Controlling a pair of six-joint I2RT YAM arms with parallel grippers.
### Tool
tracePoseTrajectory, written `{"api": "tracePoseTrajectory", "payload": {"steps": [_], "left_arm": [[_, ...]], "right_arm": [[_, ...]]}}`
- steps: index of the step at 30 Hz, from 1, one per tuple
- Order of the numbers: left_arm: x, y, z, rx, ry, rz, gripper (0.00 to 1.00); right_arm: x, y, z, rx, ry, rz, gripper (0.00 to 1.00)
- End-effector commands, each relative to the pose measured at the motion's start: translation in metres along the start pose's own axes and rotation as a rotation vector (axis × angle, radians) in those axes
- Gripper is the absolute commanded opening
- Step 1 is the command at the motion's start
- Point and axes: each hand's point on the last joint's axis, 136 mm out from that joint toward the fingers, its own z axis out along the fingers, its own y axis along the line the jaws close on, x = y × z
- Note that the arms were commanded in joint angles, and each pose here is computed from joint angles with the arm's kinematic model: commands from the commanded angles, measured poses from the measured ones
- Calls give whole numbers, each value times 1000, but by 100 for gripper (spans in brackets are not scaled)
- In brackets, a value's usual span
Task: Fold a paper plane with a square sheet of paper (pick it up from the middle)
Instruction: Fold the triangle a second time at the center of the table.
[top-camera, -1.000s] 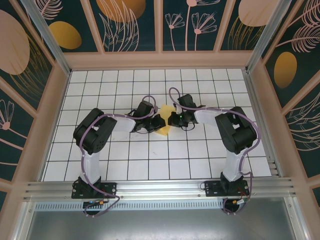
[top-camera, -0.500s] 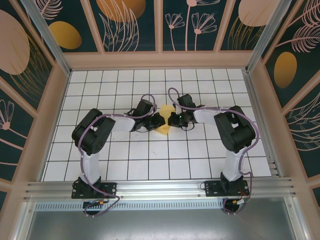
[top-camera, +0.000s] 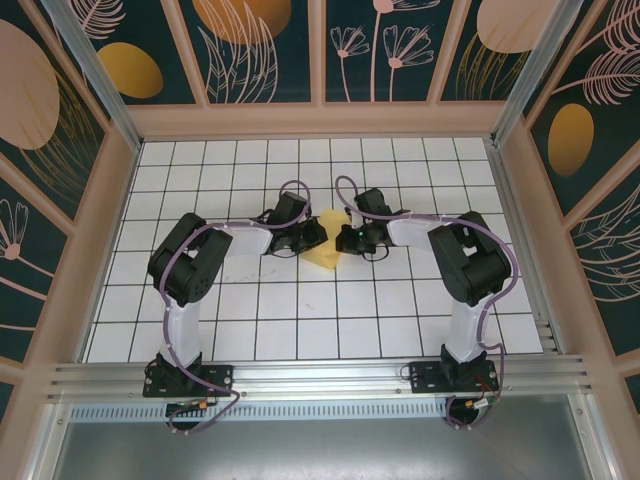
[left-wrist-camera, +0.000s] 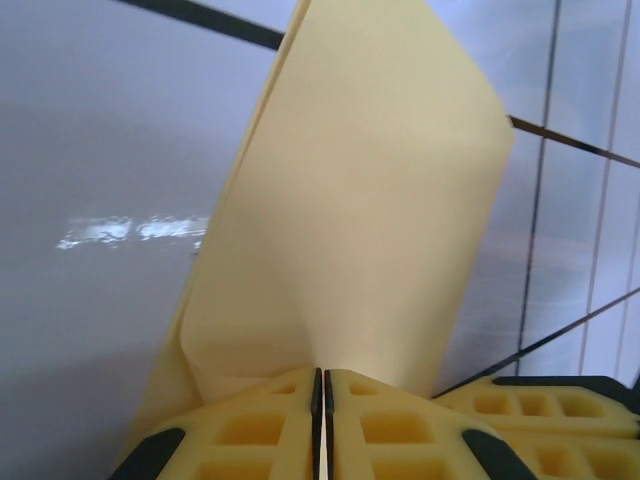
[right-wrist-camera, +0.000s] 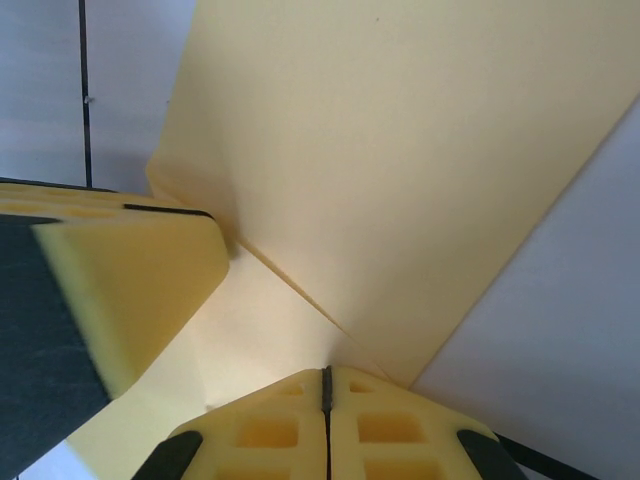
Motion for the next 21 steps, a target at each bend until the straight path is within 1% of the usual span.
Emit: {"api": "tracePoseTrajectory", "payload": {"steps": [1, 6, 11, 14, 17, 21], "left_arm": [[0, 21, 5, -85, 8, 5, 12], [4, 33, 5, -129, 10, 2, 11], [9, 41, 6, -145, 22, -8, 10], [10, 43, 6, -150, 24, -11, 10], [11, 45, 7, -154, 27, -14, 10], [13, 47, 7, -158, 28, -18, 10]], "right_arm": [[17, -23, 12, 78, 57, 18, 5], [3, -3, 1, 20, 15, -15, 6], [-12, 39, -25, -113, -32, -81, 7], [-5, 52, -30, -141, -17, -110, 8], [4, 48, -29, -137, 1, -101, 7], [23, 53, -22, -145, 46, -113, 7]]}}
